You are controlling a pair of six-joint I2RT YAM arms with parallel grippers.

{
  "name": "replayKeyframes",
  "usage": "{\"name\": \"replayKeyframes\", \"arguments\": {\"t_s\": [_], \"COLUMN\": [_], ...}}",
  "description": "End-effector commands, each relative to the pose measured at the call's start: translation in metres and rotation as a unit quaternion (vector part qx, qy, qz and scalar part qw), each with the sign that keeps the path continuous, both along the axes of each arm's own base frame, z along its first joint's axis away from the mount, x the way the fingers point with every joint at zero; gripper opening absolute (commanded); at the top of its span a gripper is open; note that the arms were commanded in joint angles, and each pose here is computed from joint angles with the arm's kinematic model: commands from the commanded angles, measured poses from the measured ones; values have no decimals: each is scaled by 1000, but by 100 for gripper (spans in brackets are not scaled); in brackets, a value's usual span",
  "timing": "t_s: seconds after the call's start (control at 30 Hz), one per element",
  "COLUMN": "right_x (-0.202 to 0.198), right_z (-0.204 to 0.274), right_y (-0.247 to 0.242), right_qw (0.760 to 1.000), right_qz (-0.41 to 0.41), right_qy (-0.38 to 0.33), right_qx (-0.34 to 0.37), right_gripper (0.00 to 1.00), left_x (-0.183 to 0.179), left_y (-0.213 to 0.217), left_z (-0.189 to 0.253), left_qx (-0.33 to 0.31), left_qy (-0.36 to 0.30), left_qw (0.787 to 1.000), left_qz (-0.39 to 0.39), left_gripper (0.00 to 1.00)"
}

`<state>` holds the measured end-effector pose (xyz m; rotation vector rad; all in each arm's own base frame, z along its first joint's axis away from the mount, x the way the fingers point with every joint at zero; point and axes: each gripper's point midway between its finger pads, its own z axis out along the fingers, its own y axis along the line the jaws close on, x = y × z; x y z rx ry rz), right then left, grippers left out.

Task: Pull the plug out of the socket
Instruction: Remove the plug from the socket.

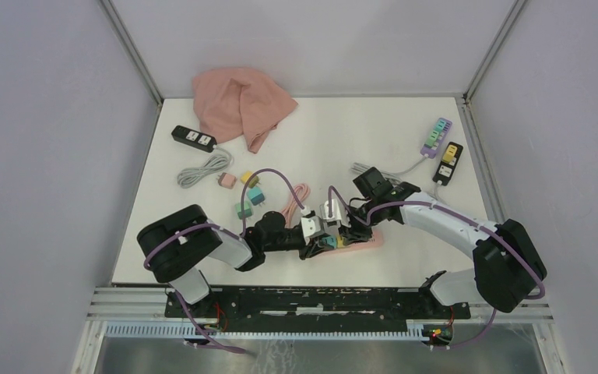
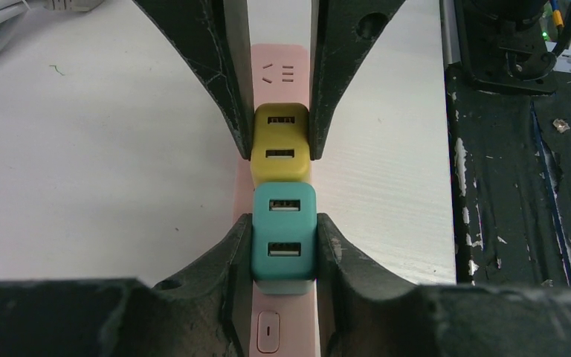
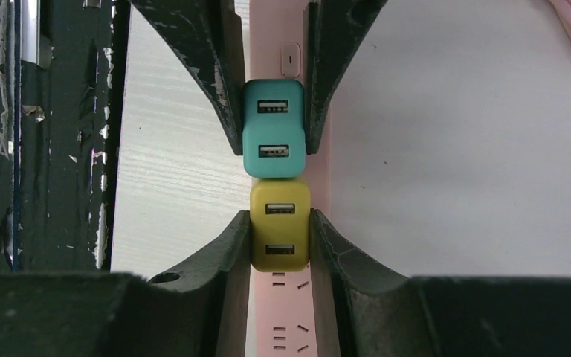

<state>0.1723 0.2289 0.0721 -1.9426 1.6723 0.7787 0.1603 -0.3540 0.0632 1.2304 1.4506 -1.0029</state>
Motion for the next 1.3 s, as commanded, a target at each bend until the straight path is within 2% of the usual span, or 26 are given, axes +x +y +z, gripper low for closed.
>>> {"name": "replayKeyframes", "arguments": {"t_s": [0.0,0.1,0.17,0.3,0.4,0.53,0.67,0.77,0.87,0.97,1.07,1.13,1.27], "right_x": [30,16,-2,-29,-24,8,32,29,12,-14,-30,-33,-10], "right_z": [27,23,20,21,26,37,40,38,30,27,28,29,44], "right_y": [6,-11,-15,-8,6,23,12,-6,-24,-29,-17,-5,17], "right_qw": [998,999,998,993,995,996,995,996,998,995,991,991,995], "right_qz": [-44,-7,50,104,80,-11,-64,-48,25,92,118,116,29], "right_qy": [-43,-42,-33,16,13,-14,-40,-44,-53,-17,13,17,19], "right_qx": [35,32,36,50,65,84,72,60,36,41,59,65,96], "right_gripper": [0,0,0,0,0,0,0,0,0,0,0,0,0], "left_x": [8,7,7,7,8,9,9,8,8,8,8,8,8], "left_y": [-2,-1,0,0,0,-1,-2,-1,1,1,1,1,1], "left_z": [-6,-8,-9,-9,-9,-9,-10,-12,-15,-14,-13,-13,-12], "left_qx": [14,17,18,18,18,17,17,20,24,22,19,18,18], "left_qy": [-23,-24,-26,-28,-27,-24,-22,-20,-22,-23,-24,-22,-20], "left_qw": [1000,1000,999,999,999,999,1000,1000,999,999,999,1000,1000], "left_qz": [7,7,7,7,10,11,10,11,12,13,14,13,15], "left_gripper": [3,3,3,3,3,3,3,3,3,3,3,3,3]}}
